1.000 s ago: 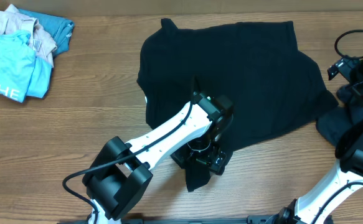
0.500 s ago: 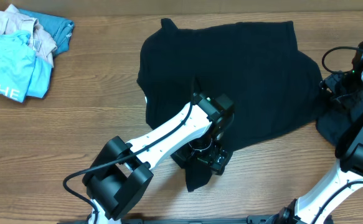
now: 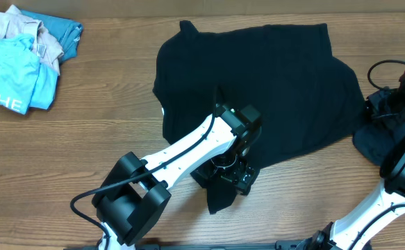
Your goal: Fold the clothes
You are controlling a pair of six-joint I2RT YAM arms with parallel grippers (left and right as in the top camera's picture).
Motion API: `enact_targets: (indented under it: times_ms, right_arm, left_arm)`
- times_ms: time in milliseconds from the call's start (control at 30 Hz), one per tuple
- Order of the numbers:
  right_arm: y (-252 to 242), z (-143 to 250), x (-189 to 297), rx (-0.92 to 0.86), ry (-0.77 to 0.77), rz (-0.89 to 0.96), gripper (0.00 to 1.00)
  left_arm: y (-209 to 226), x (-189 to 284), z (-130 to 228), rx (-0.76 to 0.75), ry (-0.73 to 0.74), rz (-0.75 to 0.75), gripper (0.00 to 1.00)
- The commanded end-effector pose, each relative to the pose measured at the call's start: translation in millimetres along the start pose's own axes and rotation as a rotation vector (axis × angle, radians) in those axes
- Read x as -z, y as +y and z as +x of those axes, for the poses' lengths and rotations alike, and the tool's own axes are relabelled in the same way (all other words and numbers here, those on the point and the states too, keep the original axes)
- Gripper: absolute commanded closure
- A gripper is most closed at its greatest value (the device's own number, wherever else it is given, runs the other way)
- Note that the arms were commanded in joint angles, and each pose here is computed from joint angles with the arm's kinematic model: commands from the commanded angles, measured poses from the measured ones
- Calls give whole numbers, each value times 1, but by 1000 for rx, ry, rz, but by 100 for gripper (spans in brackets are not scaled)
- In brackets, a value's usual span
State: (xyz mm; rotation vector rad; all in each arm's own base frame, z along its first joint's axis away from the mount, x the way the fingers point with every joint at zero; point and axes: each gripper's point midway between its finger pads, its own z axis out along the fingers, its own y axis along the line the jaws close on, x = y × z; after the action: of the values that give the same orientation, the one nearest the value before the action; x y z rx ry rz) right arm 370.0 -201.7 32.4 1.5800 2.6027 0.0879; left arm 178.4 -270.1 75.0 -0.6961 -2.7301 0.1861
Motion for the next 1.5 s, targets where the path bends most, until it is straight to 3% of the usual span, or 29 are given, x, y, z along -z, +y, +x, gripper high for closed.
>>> enact_targets:
  times_ms: [0, 133, 467, 700, 833, 1067, 1333, 1467]
  right_arm:
    - [-1, 10, -11, -18, 15, -10, 56]
    - [0, 8, -14, -17, 4, -21, 59]
    - [14, -12, 6, -17, -52, -58, 96]
    - [20, -18, 9, -36, -78, -81, 96]
    - [21, -20, 9, -35, -84, -85, 96]
    - [28, -19, 10, -32, -74, -124, 96]
    - [33, -17, 11, -30, -58, -151, 96]
    - [35, -16, 19, -28, -63, -167, 96]
  left_arm:
    - [2, -2, 2, -15, 5, -4, 0]
    - [2, -2, 2, -15, 6, -4, 0]
    - [3, -2, 3, -14, 11, -6, 0]
    - [3, -5, 17, 46, 72, 3, 0]
    - [13, -33, 35, 72, 148, 4, 0]
    - [10, -46, 4, 30, 16, 29, 0]
    - [8, -64, 23, 100, 100, 113, 0]
    - [4, -63, 19, 69, 97, 177, 14]
